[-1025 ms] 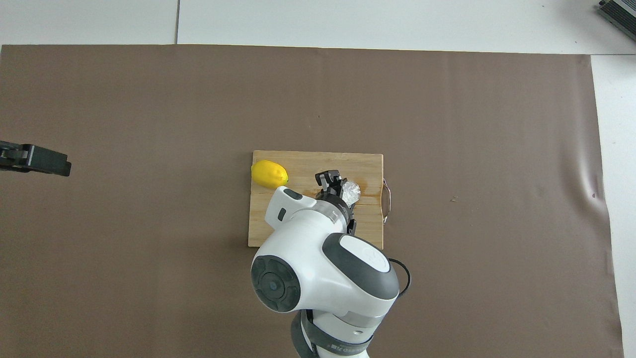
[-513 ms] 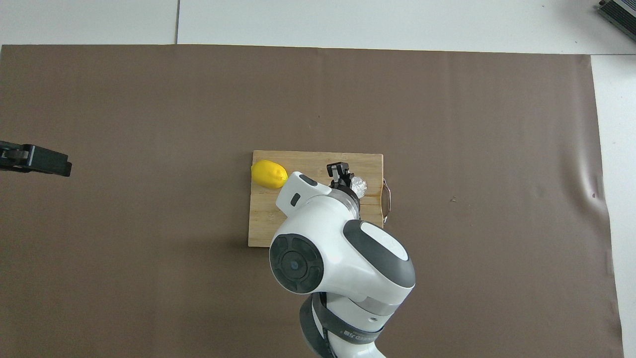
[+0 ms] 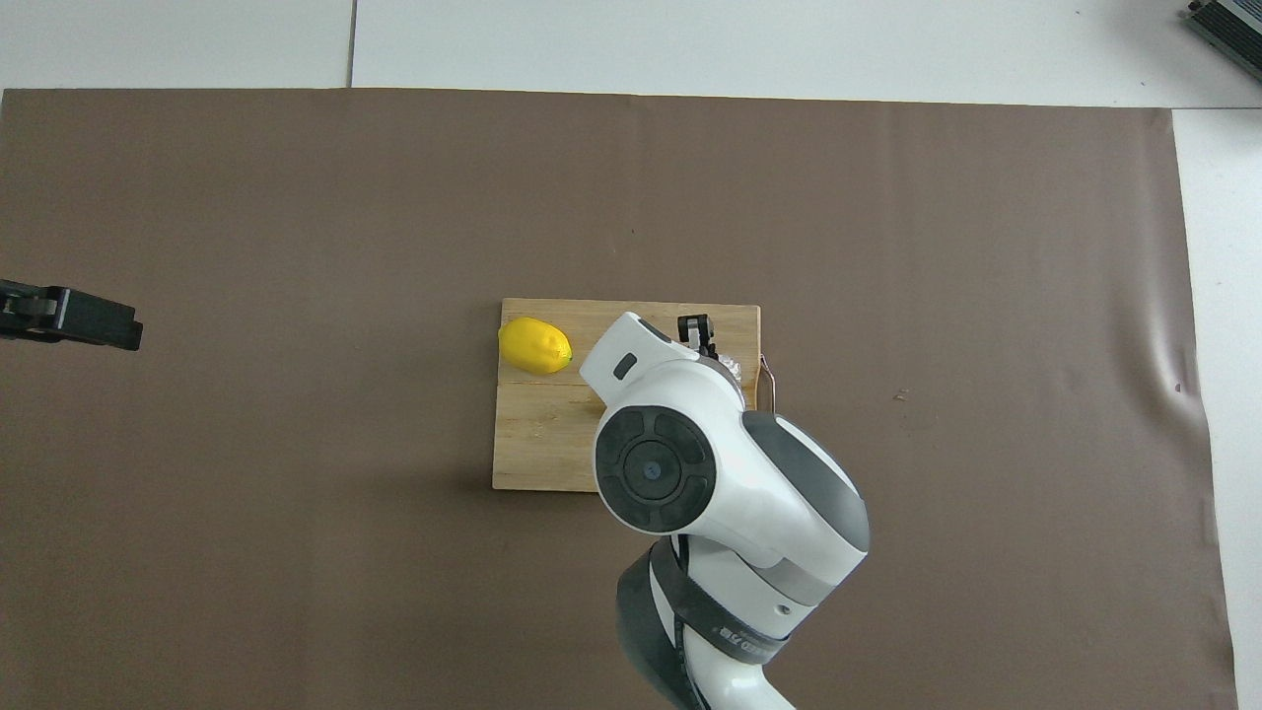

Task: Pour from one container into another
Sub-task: 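Carry the glass with the right gripper back off the board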

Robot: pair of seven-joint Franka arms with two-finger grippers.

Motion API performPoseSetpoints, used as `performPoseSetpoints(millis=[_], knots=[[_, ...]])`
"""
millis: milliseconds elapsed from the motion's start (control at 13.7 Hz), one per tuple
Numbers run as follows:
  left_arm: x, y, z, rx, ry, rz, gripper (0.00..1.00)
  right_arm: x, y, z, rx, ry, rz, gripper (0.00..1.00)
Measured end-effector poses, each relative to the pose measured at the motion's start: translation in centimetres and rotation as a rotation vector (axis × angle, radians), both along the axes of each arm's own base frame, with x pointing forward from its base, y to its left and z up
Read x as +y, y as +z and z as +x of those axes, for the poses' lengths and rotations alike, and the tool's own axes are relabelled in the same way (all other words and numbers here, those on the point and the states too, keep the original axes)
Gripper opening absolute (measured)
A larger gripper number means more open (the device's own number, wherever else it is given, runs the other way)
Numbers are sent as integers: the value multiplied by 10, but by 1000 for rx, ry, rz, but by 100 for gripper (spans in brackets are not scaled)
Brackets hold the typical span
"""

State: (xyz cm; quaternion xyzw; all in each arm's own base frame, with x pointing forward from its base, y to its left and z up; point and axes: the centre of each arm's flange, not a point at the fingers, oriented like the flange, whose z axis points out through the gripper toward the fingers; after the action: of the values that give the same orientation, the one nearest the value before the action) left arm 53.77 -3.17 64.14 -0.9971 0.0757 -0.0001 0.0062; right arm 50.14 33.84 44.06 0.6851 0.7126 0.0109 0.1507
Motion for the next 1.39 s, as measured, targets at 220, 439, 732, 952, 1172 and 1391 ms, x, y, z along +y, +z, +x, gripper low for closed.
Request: performPoseSetpoints(millis=[220, 439, 732, 952, 1172, 1391], knots=[[0, 0, 0, 0, 0, 0, 100, -24, 3, 10, 62, -19, 56, 51], [0, 0, 0, 0, 1, 0, 100, -58, -4, 22, 129, -36, 105, 51], [0, 0, 0, -1, 0, 0, 100, -115, -24, 40, 218, -48, 184, 51], [-1, 0, 0, -2, -1, 0, 100, -168, -44, 50, 226, -42, 274, 51], [-1, -1, 1, -1, -1, 0, 100, -211, -70, 48, 253, -39, 351, 51], [-2, 0, 4, -20, -3, -4, 100, -237, -89, 41, 283, -46, 417, 51]])
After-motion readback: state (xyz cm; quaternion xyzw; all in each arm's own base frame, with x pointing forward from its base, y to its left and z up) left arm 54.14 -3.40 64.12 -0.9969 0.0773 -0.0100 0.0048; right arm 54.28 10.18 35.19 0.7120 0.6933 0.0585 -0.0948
